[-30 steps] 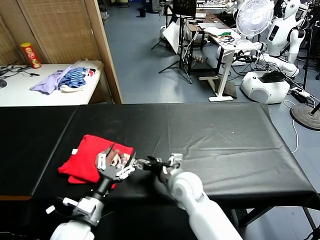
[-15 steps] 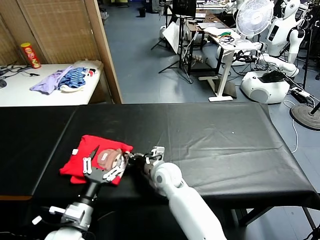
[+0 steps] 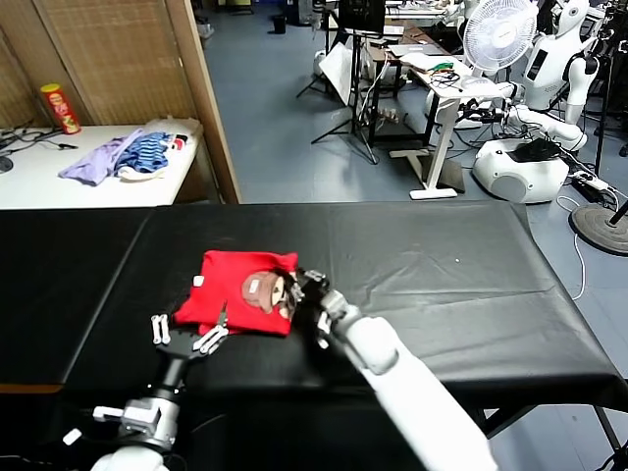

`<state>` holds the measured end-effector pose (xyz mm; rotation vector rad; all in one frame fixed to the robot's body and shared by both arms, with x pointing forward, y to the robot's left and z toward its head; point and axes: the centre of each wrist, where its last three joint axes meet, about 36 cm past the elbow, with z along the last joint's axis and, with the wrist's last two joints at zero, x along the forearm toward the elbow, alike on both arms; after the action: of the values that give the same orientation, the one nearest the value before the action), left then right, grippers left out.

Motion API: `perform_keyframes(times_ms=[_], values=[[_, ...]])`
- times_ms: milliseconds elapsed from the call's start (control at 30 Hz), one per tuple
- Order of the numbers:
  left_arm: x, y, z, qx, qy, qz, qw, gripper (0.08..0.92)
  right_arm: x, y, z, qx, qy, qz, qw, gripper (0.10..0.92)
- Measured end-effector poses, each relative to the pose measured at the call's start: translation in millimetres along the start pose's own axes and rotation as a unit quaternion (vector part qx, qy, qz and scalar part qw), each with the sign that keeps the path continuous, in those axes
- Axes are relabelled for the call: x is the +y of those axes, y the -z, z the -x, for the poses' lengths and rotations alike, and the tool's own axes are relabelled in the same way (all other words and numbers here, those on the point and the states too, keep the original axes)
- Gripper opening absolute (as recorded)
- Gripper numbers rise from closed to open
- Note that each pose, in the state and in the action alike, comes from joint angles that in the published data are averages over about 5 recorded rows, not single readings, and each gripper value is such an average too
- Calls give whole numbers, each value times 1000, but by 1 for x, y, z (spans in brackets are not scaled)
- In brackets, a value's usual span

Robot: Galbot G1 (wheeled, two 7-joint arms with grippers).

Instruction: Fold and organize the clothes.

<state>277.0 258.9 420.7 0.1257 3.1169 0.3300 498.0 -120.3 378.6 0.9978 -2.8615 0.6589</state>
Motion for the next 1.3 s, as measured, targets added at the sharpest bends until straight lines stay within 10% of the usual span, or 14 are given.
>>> perform_keyframes(times_ms=[267, 767, 1300], values=[[6, -11, -7, 48, 10, -48, 998, 798, -23, -23, -91, -34, -56, -63, 996, 770], [13, -6, -54, 123, 24, -72, 989, 798, 35, -6, -245, 62, -199, 163, 964, 798], [20, 33, -100, 224, 43, -118, 966, 798, 75, 49, -298, 149, -213, 229, 938, 798]])
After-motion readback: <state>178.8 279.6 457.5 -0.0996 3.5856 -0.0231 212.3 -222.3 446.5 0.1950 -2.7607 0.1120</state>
